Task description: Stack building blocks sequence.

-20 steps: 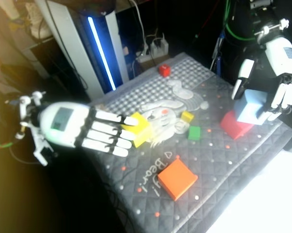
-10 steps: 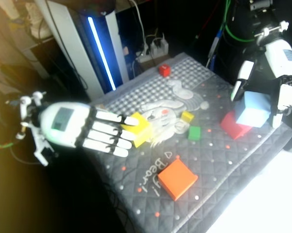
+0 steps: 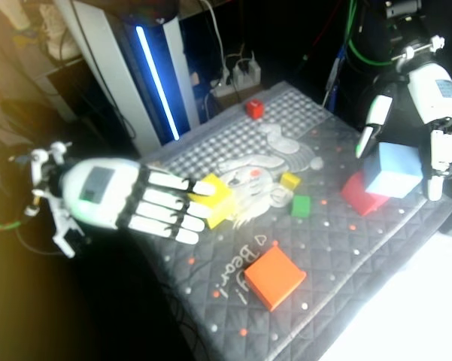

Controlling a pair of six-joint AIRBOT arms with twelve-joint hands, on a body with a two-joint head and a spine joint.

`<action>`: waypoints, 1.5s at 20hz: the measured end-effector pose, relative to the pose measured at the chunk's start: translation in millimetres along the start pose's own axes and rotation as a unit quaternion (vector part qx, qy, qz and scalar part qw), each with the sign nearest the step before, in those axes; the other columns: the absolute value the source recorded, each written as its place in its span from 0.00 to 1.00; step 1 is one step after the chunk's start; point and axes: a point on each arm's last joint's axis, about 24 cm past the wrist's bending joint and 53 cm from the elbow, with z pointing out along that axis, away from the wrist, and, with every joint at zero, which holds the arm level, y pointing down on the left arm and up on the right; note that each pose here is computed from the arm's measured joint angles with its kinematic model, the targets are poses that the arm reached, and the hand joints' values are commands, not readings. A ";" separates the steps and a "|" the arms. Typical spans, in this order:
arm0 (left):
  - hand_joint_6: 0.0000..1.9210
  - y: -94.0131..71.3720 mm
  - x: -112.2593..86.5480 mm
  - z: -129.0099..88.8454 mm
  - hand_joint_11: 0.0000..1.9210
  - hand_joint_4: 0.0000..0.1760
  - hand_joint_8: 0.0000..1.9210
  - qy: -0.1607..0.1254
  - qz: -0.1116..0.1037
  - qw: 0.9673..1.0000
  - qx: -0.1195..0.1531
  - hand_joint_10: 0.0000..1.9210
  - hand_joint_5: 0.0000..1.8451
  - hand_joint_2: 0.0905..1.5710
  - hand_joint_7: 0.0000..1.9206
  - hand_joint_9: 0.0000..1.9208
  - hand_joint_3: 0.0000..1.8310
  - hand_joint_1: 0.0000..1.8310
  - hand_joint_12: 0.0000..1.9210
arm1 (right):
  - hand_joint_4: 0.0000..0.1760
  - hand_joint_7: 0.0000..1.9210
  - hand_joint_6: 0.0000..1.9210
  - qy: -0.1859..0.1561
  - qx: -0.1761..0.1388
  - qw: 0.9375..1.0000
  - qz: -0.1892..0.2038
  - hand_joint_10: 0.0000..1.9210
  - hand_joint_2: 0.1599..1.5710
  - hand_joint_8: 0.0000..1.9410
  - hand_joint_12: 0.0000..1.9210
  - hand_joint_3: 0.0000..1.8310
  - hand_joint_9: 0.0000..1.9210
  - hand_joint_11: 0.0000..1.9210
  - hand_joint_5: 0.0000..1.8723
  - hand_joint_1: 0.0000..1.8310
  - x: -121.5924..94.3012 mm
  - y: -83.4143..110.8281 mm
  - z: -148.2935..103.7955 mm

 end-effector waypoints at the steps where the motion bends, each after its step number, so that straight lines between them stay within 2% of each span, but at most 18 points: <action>1: 0.00 -2.1 0.0 -0.6 0.00 1.00 0.00 -0.001 0.001 1.000 0.003 0.00 0.02 0.53 0.10 0.14 0.00 0.43 0.53 | 0.73 0.12 0.00 0.000 0.000 1.000 0.000 0.00 0.65 0.00 0.00 0.00 0.10 0.11 0.10 0.36 0.1 -0.1 0.0; 2: 0.00 -5.6 -0.2 -3.5 0.00 1.00 0.00 -0.002 0.005 1.000 0.007 0.00 0.00 0.52 0.07 0.11 0.00 0.43 0.49 | 0.69 0.11 0.00 -0.001 -0.001 1.000 0.000 0.00 0.65 0.00 0.00 0.00 0.08 0.08 0.10 0.37 -0.6 1.0 1.0; 5: 0.00 -17.0 -5.1 -16.0 0.00 1.00 0.00 -0.014 0.021 0.999 0.021 0.00 0.00 0.52 0.01 0.05 0.00 0.37 0.46 | 0.92 0.09 0.00 -0.010 -0.013 1.000 -0.001 0.00 0.62 0.00 0.00 0.00 0.05 0.05 0.07 0.32 -6.7 8.1 5.3; 6: 0.00 -18.9 -7.3 -20.9 0.00 1.00 0.00 -0.023 0.020 0.999 0.028 0.00 0.00 0.52 0.00 0.04 0.00 0.35 0.46 | 0.88 0.07 0.00 -0.012 -0.019 1.000 -0.002 0.00 0.63 0.00 0.00 0.00 0.03 0.03 0.06 0.34 -8.2 11.4 6.6; 8: 0.00 -15.4 -7.3 -39.8 0.00 1.00 0.00 -0.041 0.000 0.998 0.037 0.00 0.00 0.52 0.00 0.01 0.00 0.34 0.38 | 0.78 0.06 0.00 -0.014 -0.036 0.999 -0.007 0.00 0.63 0.00 0.00 0.00 0.04 0.04 0.06 0.37 -10.4 20.7 9.7; 9: 0.00 -15.7 -4.0 -48.0 0.00 1.00 0.00 -0.044 -0.003 0.998 0.041 0.00 0.00 0.52 0.00 0.00 0.00 0.34 0.32 | 0.74 0.06 0.00 -0.012 -0.040 0.999 -0.009 0.00 0.62 0.00 0.01 0.00 0.04 0.05 0.06 0.37 -9.7 22.7 10.2; 10: 0.00 -21.1 1.3 -63.3 0.00 1.00 0.00 -0.048 -0.009 0.997 0.052 0.00 0.00 0.53 0.00 0.00 0.00 0.33 0.27 | 0.79 0.05 0.00 -0.011 -0.043 0.999 -0.010 0.00 0.62 0.00 0.00 0.00 0.03 0.04 0.05 0.39 -9.1 24.7 12.1; 11: 0.00 -29.7 2.1 -78.5 0.00 1.00 0.00 -0.057 -0.006 0.996 0.070 0.00 0.00 0.52 0.00 0.00 0.00 0.34 0.13 | 0.78 0.04 0.00 -0.014 -0.047 0.999 -0.008 0.00 0.61 0.00 0.00 0.00 0.02 0.03 0.04 0.44 -8.7 26.4 14.7; 12: 0.00 -37.1 1.6 -89.0 0.00 1.00 0.00 -0.066 -0.005 0.994 0.083 0.00 0.00 0.51 0.00 0.00 0.00 0.36 0.03 | 0.89 0.04 0.00 -0.016 -0.052 0.999 -0.007 0.00 0.60 0.00 0.00 0.00 0.02 0.03 0.04 0.47 -7.8 27.8 17.1; 13: 0.00 -45.2 -2.2 -100.8 0.00 1.00 0.00 -0.080 -0.003 0.992 0.099 0.00 0.00 0.51 0.00 0.00 0.00 0.36 0.00 | 0.98 0.04 0.00 -0.016 -0.055 0.998 -0.007 0.00 0.59 0.00 0.00 0.00 0.02 0.03 0.05 0.48 -6.5 28.1 20.6; 15: 0.00 -53.2 -1.4 -122.6 0.00 1.00 0.00 -0.092 -0.003 0.989 0.119 0.00 0.00 0.49 0.00 0.00 0.00 0.38 0.00 | 1.00 0.06 0.00 -0.008 -0.050 0.999 -0.009 0.00 0.55 0.00 0.01 0.00 0.04 0.06 0.06 0.51 -1.8 24.8 29.3; 16: 0.00 -53.7 -0.2 -124.9 0.00 1.00 0.00 -0.091 -0.004 0.988 0.121 0.00 0.00 0.49 0.00 0.00 0.00 0.38 0.00 | 1.00 0.06 0.00 -0.007 -0.049 0.999 -0.008 0.00 0.55 0.00 0.01 0.00 0.04 0.06 0.06 0.51 -1.5 24.9 31.4; 19: 0.00 -57.7 8.9 -139.0 0.00 1.00 0.00 -0.092 -0.031 0.986 0.138 0.00 0.00 0.49 0.00 0.00 0.00 0.40 0.00 | 1.00 0.05 0.00 0.008 -0.059 0.998 -0.010 0.00 0.55 0.00 0.02 0.00 0.04 0.07 0.06 0.50 6.1 29.2 39.6; 24: 0.00 -55.6 15.0 -150.1 0.00 0.97 0.00 -0.097 -0.066 0.982 0.148 0.00 0.00 0.49 0.00 0.00 0.00 0.39 0.00 | 0.94 0.06 0.00 0.040 -0.037 0.998 -0.014 0.00 0.56 0.00 0.00 0.00 0.02 0.00 0.06 0.49 25.0 15.4 43.5; 27: 0.00 -52.7 17.7 -152.0 0.01 1.00 0.00 -0.096 -0.075 0.982 0.145 0.00 0.00 0.50 0.00 0.00 0.00 0.39 0.00 | 0.82 0.04 0.00 0.050 -0.024 0.998 -0.014 0.01 0.55 0.00 0.02 0.00 0.03 0.04 0.05 0.44 33.3 5.7 49.6; 28: 0.00 -52.2 19.2 -152.4 0.00 1.00 0.00 -0.095 -0.077 0.982 0.144 0.00 0.00 0.50 0.00 0.00 0.00 0.39 0.00 | 0.82 0.04 0.00 0.056 -0.020 0.998 -0.010 0.01 0.55 0.00 0.03 0.00 0.04 0.05 0.05 0.44 39.2 4.0 52.8; 29: 0.00 -51.9 19.6 -152.7 0.00 1.00 0.00 -0.095 -0.077 0.982 0.144 0.00 0.00 0.50 0.00 0.00 0.00 0.39 0.00 | 0.92 0.04 0.00 0.059 -0.021 0.998 -0.009 0.00 0.57 0.00 0.02 0.00 0.03 0.05 0.04 0.48 43.1 3.8 54.0; 30: 0.00 -50.8 19.4 -152.8 0.00 1.00 0.00 -0.095 -0.078 0.982 0.142 0.00 0.00 0.50 0.00 0.00 0.00 0.40 0.00 | 0.82 0.05 0.00 0.063 -0.021 0.998 -0.011 0.01 0.57 0.00 0.03 0.00 0.05 0.07 0.05 0.47 46.3 2.5 55.3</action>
